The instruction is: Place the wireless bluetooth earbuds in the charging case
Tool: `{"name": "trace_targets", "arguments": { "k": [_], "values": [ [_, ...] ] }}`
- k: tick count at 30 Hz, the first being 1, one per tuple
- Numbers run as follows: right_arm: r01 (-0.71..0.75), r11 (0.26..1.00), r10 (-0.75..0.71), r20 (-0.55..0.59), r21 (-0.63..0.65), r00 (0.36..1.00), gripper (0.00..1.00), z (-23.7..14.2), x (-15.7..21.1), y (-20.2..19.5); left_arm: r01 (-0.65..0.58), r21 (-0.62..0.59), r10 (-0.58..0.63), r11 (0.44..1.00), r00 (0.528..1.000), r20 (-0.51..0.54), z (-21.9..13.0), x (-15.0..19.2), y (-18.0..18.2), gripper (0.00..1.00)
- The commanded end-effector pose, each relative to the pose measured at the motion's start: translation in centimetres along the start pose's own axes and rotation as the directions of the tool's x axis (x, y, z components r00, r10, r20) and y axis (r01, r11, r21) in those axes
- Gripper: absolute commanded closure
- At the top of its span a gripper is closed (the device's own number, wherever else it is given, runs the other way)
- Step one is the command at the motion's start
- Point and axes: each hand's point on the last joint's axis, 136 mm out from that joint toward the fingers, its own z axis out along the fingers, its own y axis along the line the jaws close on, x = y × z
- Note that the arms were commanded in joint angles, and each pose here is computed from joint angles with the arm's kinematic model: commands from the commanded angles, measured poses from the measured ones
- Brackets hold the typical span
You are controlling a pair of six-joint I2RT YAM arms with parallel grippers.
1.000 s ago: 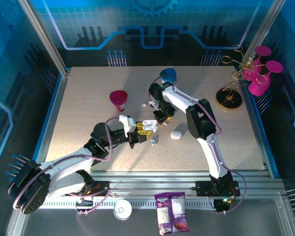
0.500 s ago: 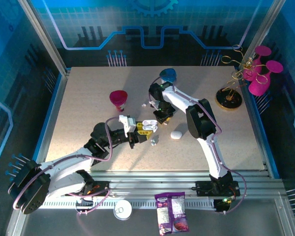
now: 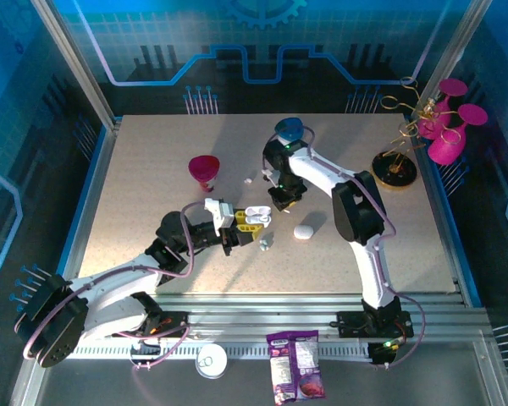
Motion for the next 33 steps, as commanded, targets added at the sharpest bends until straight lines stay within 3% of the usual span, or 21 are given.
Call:
{"name": "trace_targets", "arguments": {
  "k": [1,13,22,28,33],
  "values": [
    [-0.048,0.998,0.050,0.082,-0.032,0.995,0.73,-3.0,0.0,-0.6,-0.022,-0.015,0.022,1.000,1.000,0.016,-0.1,0.4,0.1,1.00],
    [-0.115,0.990,0.140,0.383,-0.086,0.913,0.72,-12.2,1.6,-1.0,-0.084,-0.134,0.091,0.987,0.995,0.049,1.4,0.9,3.1,1.00],
    [-0.142,0.983,0.186,0.635,-0.121,0.750,0.73,-19.1,2.9,-0.7,-0.062,-0.261,0.093,0.963,0.990,0.108,3.7,1.3,6.5,1.00],
    [-0.068,0.971,0.222,0.756,-0.230,0.616,0.74,-22.7,3.8,1.6,-0.049,-0.313,0.094,0.948,0.987,0.130,4.8,1.5,7.6,1.00],
    [0.008,0.975,0.189,0.843,-0.224,0.504,0.74,-25.2,4.2,3.9,-0.038,-0.322,0.084,0.946,0.988,0.131,5.9,1.8,7.9,1.00]
  ]
}}
